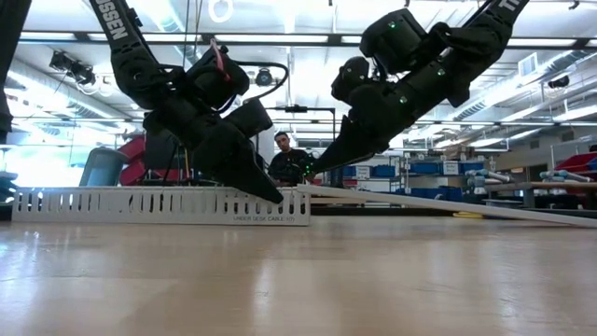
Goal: Ziptie cables
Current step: Close the white cable duct with the white cable duct cover
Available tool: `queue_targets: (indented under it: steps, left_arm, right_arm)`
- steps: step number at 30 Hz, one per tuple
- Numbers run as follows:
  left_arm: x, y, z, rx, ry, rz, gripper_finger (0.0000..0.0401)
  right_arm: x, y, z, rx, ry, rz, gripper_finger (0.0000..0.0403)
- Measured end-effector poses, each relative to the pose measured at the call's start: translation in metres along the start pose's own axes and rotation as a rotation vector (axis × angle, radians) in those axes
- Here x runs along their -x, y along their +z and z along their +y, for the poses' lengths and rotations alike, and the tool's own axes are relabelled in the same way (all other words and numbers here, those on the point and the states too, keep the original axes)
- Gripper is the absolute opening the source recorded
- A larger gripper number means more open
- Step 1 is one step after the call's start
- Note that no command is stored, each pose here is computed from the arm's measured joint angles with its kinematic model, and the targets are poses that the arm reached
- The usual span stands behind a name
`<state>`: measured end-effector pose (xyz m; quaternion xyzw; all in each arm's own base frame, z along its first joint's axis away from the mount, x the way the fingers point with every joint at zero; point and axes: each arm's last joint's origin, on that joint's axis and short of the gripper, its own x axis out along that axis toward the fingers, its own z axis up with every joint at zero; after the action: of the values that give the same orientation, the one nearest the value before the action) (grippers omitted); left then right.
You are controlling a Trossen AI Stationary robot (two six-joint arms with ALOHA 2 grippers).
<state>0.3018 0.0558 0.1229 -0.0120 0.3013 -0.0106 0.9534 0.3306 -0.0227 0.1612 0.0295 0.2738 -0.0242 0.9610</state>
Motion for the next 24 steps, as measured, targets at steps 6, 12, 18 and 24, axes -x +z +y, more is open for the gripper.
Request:
queue_targets:
  steps: [6,12,18,24]
  left_arm:
    - [0.0,0.0,0.0,0.0,0.0,-0.002,0.0239]
    - [0.0,0.001,0.0,-0.001,0.001,-0.01,0.0239]
    - [0.0,0.001,0.0,-0.001,0.002,-0.01,0.0239]
    - [0.0,0.001,0.001,-0.001,0.016,-0.009,0.0239]
  right_arm:
    - [0.0,-0.002,0.0,-0.025,0.0,0.018,0.0003]
    - [0.0,-0.002,0.0,-0.045,0.003,0.023,0.0001]
    - [0.0,0.005,0.0,-0.072,-0.002,-0.023,0.0]
    - [-0.002,0.025,0.0,-0.043,-0.011,-0.019,0.0]
